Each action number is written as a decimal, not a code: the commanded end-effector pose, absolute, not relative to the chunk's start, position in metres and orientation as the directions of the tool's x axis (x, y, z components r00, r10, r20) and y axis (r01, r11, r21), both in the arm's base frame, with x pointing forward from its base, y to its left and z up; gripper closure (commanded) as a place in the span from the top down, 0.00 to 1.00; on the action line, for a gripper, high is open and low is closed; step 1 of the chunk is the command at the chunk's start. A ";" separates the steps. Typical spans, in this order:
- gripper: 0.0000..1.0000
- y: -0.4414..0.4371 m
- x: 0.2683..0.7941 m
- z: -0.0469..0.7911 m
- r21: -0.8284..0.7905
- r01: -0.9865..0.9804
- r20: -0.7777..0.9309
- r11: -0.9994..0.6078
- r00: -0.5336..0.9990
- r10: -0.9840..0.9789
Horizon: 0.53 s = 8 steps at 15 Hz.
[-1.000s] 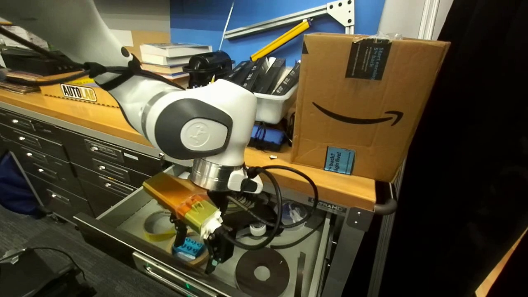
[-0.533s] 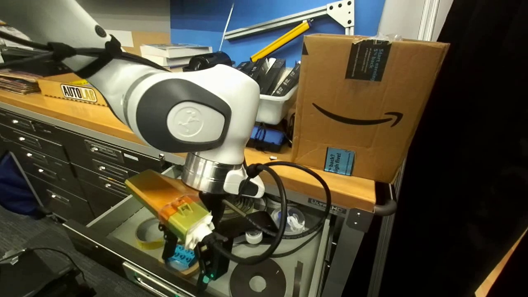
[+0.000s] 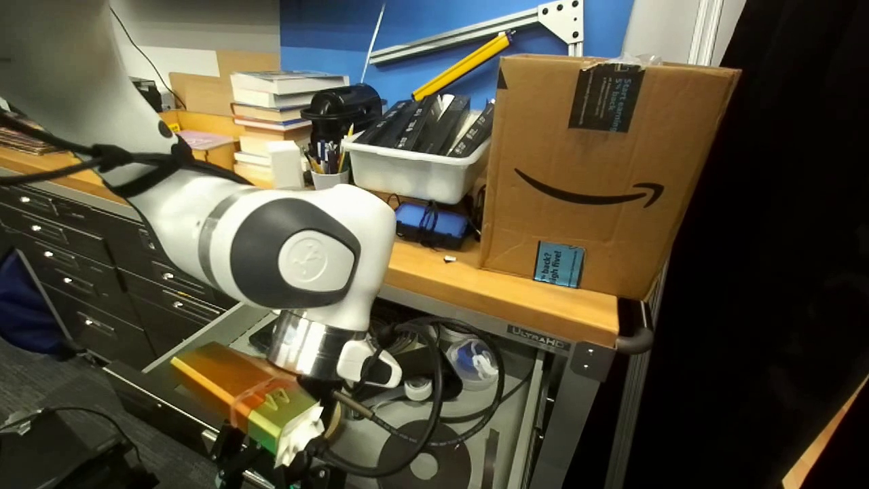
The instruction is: Pick up the blue object from the counter and put it in the open drawer and close it
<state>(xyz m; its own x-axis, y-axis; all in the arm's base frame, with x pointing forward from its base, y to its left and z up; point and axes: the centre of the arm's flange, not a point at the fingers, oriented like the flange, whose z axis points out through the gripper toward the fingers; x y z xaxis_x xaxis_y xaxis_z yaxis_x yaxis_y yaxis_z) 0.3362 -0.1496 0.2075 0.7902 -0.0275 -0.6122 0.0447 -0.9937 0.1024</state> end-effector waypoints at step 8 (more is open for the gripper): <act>1.00 -0.067 0.430 0.160 0.192 -0.097 -0.148 -0.977 0.981 -0.126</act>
